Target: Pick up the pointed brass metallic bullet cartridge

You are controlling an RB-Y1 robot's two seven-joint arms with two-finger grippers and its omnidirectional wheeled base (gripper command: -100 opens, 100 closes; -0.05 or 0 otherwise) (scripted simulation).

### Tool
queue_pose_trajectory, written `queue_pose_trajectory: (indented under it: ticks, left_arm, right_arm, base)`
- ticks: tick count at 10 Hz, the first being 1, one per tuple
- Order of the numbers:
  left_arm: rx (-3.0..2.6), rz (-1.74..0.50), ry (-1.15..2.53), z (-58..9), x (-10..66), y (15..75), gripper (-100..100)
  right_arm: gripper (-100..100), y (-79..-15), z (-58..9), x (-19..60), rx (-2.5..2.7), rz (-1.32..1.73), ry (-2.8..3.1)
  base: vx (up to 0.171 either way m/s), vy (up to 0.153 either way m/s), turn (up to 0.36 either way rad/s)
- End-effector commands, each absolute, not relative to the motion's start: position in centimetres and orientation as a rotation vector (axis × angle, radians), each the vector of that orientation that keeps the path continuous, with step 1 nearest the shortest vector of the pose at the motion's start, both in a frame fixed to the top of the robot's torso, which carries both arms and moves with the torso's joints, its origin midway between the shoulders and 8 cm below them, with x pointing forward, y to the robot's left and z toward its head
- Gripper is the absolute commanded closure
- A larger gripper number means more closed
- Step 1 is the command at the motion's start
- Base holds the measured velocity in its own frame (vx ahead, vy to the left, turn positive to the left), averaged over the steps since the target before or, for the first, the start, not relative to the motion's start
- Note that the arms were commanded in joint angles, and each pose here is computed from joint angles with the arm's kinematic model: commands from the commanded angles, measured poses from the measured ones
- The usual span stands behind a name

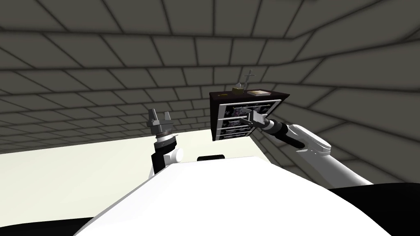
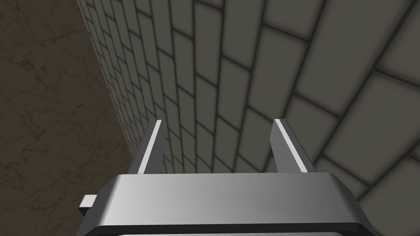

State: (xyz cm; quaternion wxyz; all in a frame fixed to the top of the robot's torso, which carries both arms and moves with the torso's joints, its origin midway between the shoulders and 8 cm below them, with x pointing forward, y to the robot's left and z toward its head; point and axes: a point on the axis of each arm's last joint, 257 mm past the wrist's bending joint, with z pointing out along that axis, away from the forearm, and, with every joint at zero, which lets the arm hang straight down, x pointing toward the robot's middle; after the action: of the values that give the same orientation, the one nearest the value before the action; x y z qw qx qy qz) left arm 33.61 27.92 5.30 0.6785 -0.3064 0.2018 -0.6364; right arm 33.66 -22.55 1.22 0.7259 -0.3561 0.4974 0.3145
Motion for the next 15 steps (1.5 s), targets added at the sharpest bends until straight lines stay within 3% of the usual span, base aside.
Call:
queue_pose_trajectory:
  ticks: [1, 15]
  left_arm:
    - [-0.688, -1.430, 0.453, 5.3, 33.6, 27.9, 0]
    - [-0.688, -1.429, 0.454, 5.3, 33.6, 27.9, 0]
  right_arm:
    - [-100, -22.5, 1.1, 33.6, -0.821, 0.682, 1.108]
    - [-100, -29.0, -1.4, 35.4, -1.403, 0.323, 1.286]
  base:
    - [-0.001, 0.051, -0.006]
    - [0.031, 0.083, -0.041]
